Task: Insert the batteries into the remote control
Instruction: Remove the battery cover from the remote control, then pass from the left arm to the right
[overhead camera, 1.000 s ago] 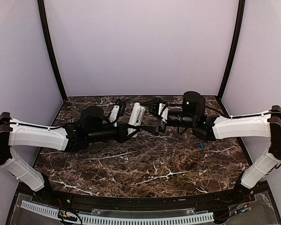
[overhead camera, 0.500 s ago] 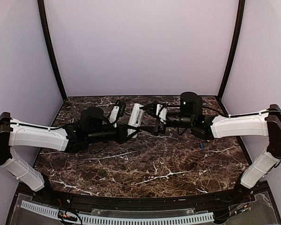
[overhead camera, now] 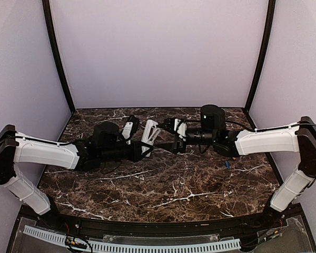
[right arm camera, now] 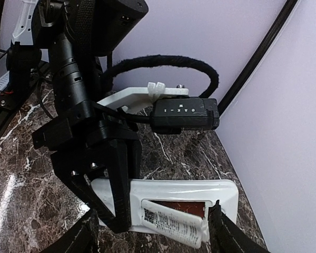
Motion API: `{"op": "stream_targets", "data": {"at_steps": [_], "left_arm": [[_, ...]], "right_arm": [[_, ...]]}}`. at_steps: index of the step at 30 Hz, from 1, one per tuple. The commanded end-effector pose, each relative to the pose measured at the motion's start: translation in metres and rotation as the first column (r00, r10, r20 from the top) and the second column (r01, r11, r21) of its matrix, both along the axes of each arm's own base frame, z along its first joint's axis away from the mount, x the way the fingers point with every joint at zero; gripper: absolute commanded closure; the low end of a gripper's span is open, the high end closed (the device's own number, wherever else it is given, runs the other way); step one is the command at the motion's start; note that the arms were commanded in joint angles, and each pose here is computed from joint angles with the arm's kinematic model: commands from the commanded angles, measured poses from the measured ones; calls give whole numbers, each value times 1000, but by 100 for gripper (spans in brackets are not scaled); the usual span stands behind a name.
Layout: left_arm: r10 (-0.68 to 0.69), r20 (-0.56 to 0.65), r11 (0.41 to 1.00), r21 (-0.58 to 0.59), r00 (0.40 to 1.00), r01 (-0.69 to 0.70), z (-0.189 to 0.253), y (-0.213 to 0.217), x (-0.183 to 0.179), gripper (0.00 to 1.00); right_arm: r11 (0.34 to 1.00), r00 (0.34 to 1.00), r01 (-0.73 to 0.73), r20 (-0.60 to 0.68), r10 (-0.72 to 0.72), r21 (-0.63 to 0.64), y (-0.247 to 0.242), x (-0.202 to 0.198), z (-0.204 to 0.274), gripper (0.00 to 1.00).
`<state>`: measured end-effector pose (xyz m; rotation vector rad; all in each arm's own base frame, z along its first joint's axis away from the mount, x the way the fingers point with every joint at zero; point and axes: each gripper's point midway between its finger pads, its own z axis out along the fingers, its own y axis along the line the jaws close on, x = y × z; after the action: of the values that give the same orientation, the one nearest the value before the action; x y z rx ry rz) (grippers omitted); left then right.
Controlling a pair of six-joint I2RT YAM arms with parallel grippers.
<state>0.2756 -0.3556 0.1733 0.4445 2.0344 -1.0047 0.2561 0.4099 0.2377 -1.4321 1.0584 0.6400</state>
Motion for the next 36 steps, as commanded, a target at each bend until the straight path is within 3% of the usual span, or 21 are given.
{"op": "stream_targets", "data": {"at_steps": [1, 13, 29, 33, 36], "left_arm": [[64, -14, 998, 10, 998, -64, 4, 5, 15, 100], [152, -98, 984, 104, 984, -141, -20, 12, 37, 100], [42, 27, 998, 38, 999, -43, 11, 6, 25, 100], [-13, 77, 998, 66, 997, 8, 24, 5, 19, 100], [-97, 93, 992, 86, 991, 89, 32, 1, 8, 100]], "right_arm": [[1000, 998, -22, -63, 20, -23, -1, -4, -17, 32], [997, 987, 56, -145, -63, -56, -21, 2, -33, 32], [973, 866, 221, -445, -227, -66, -40, 30, 19, 26], [977, 922, 174, -330, -204, -120, -47, 19, 35, 23], [984, 991, 61, -107, -80, -166, -54, -4, 39, 18]]}}
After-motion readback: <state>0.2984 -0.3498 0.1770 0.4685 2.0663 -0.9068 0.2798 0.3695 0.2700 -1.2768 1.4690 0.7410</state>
